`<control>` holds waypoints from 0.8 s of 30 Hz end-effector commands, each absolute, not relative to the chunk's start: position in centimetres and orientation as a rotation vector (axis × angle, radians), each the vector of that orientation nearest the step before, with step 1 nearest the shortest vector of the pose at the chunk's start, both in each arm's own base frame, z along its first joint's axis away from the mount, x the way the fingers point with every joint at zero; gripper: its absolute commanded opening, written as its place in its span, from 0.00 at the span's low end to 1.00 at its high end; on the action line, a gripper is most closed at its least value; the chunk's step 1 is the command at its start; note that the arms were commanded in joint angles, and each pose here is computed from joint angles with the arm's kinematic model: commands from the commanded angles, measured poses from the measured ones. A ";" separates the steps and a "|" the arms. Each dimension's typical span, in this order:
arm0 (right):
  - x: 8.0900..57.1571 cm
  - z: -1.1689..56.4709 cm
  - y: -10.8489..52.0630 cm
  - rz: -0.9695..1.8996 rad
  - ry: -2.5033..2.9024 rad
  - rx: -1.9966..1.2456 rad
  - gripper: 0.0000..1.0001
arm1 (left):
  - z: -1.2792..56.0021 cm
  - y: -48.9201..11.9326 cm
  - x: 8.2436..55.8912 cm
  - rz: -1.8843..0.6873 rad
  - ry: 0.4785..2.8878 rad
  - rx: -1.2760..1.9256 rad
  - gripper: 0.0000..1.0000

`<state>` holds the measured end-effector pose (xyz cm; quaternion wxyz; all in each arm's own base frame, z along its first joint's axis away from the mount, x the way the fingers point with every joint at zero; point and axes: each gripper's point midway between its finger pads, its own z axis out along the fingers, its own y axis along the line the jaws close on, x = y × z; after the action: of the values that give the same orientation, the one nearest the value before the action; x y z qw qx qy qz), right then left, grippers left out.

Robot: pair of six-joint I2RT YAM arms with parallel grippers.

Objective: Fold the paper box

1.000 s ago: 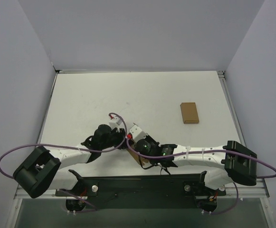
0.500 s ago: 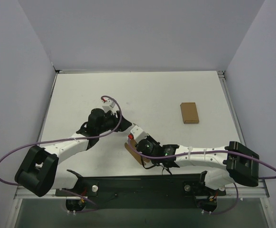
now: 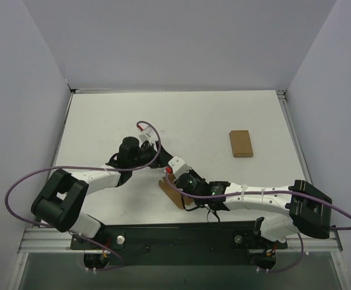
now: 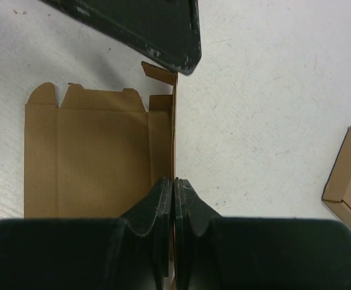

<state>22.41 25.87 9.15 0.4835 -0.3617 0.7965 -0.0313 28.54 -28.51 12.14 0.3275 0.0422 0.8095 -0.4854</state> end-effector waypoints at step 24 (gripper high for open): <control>21.7 6.9 23.4 -0.077 2.039 -0.916 0.13 | 11.2 -32.7 28.7 -1.383 2.149 0.141 0.33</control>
<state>23.06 25.19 9.12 0.4812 -0.3486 0.8040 -0.0217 28.20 -31.83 10.57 0.2798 0.0415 0.8149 -0.5060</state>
